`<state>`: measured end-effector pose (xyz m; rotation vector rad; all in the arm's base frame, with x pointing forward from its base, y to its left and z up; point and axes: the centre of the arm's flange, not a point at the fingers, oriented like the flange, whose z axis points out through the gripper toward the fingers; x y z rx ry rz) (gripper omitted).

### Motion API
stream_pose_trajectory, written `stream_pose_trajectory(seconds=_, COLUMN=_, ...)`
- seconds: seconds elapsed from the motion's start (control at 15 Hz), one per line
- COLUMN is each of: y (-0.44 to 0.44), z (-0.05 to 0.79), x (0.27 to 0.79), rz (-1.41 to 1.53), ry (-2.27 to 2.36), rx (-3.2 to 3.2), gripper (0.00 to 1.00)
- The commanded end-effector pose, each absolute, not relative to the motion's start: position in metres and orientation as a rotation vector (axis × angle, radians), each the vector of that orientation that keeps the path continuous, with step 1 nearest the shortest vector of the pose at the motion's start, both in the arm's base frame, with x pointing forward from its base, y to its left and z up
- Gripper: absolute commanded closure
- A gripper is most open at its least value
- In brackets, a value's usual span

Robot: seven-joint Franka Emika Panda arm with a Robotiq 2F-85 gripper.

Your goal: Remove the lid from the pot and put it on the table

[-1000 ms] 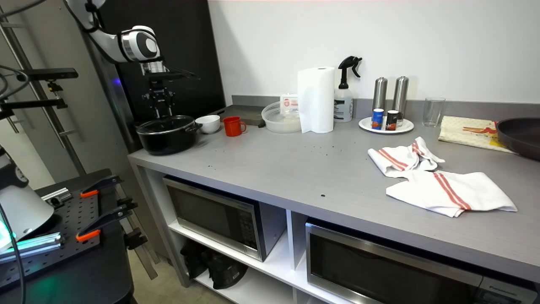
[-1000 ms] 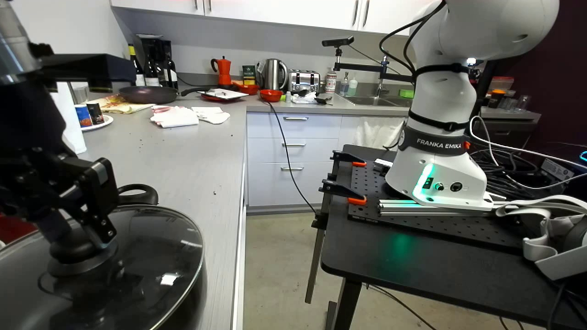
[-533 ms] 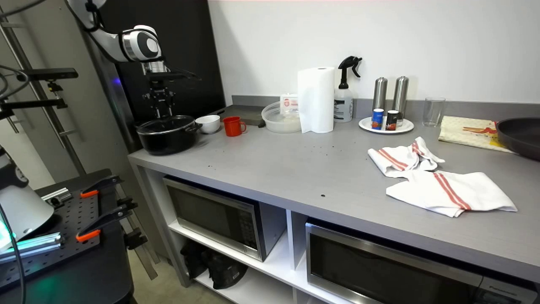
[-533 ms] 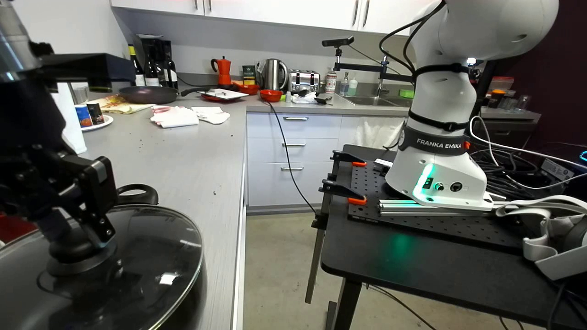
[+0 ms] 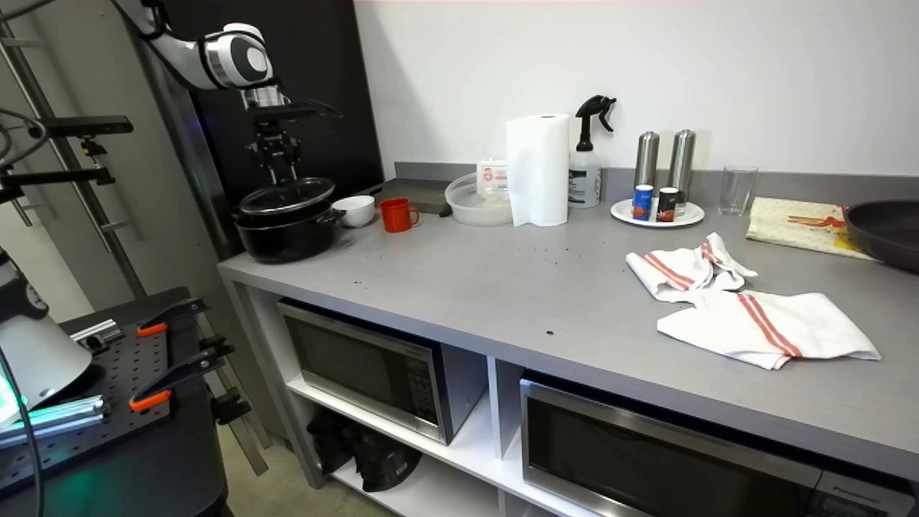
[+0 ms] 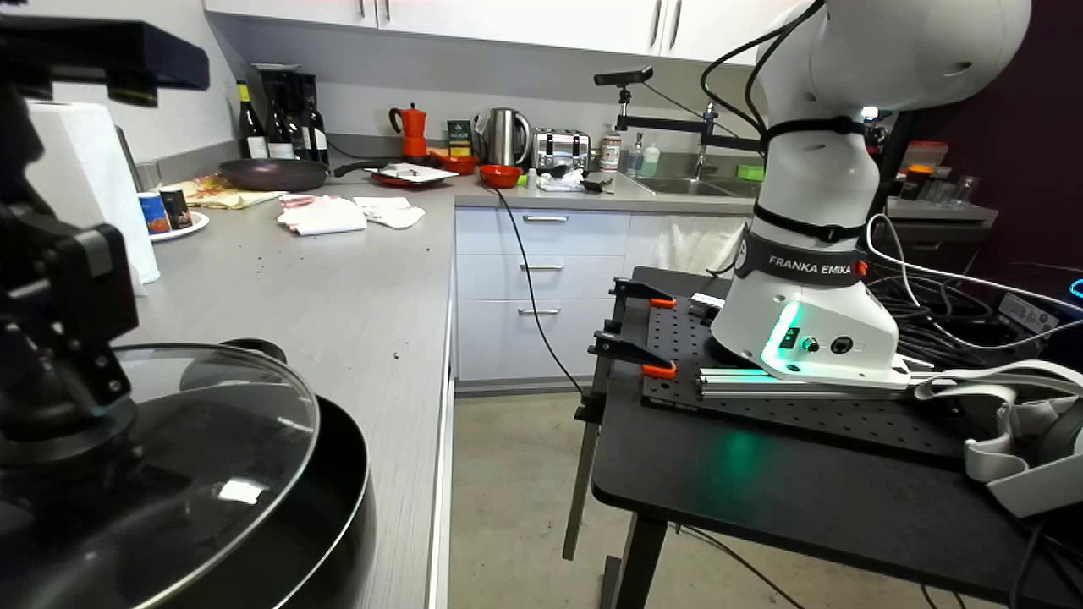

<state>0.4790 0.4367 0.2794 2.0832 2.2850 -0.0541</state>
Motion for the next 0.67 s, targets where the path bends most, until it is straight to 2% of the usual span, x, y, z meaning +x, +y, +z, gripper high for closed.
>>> stream_pose_trajectory(seconds=0.0, y=0.421, z=0.329, x=0.505, rz=0.081, ry=2.171, rx=2.193, gripper=0.76)
stream_pose_trajectory(seconds=0.2, y=0.382, z=0.349, x=0.550, rz=0.133, ry=2.034, rx=2.339, gripper=0.76)
stream_pose_trajectory(seconds=0.6, y=0.243, z=0.372, x=0.649, rz=0.239, ry=1.643, rx=2.698, gripper=0.76)
